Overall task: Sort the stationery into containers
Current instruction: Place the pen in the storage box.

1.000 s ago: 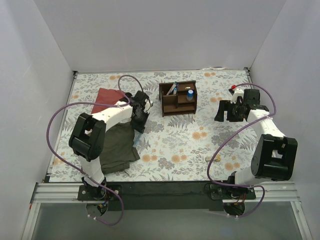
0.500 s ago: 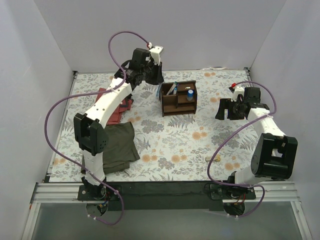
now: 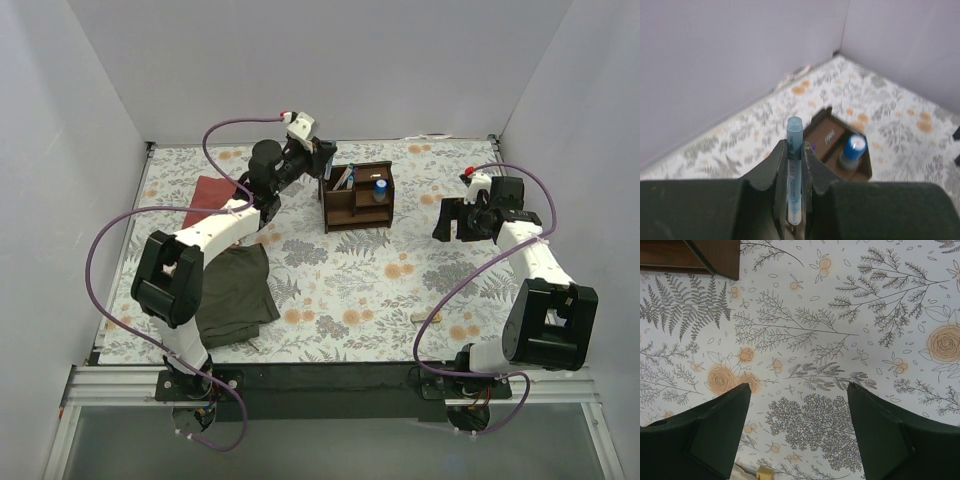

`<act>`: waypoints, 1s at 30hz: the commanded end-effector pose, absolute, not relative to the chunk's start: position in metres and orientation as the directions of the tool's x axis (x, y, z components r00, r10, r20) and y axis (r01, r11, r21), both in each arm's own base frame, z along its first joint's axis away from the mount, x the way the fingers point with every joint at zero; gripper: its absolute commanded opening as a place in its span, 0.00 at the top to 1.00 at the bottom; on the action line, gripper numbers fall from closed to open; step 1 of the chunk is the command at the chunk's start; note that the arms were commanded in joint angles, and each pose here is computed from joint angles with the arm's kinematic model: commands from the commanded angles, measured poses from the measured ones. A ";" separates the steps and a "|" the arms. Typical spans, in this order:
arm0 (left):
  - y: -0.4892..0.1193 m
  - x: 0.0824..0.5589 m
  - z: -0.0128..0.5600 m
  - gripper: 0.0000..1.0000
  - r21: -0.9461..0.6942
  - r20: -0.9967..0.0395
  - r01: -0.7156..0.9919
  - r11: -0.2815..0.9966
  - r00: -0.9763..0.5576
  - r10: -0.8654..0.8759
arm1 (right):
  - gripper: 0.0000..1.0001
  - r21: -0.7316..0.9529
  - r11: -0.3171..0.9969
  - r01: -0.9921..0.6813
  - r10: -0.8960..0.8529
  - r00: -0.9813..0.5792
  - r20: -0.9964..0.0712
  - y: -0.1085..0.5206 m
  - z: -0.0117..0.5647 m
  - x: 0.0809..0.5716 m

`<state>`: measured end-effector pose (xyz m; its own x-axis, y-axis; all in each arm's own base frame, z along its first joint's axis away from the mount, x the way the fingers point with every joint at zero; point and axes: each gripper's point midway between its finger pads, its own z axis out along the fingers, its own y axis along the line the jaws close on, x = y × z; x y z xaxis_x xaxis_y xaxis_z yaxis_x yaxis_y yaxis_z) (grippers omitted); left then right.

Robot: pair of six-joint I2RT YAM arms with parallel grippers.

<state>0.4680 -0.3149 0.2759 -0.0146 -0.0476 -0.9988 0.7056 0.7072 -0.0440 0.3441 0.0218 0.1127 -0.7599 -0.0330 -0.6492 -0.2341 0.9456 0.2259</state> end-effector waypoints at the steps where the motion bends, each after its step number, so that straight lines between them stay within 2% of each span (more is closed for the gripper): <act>1: -0.316 0.459 0.384 1.00 0.047 -0.941 0.722 0.691 0.264 -0.211 | 0.13 0.207 0.947 -0.247 -0.049 -0.746 -0.664 0.020 0.116 0.346; 18: -0.337 0.482 0.342 1.00 0.027 -0.941 0.713 0.701 0.255 -0.223 | 0.13 0.199 0.950 -0.241 -0.054 -0.754 -0.655 0.017 0.114 0.346; 30: -0.336 0.490 0.280 1.00 0.011 -0.971 0.695 0.719 0.178 -0.157 | 0.13 0.198 0.951 -0.239 -0.062 -0.772 -0.632 0.015 0.109 0.352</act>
<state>0.4862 -0.3378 0.2977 0.1847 -0.1747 -0.9671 0.7131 0.7010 0.0095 0.3443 0.0179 0.1056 -0.7697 -0.0508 -0.6364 -0.2336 0.9501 0.2067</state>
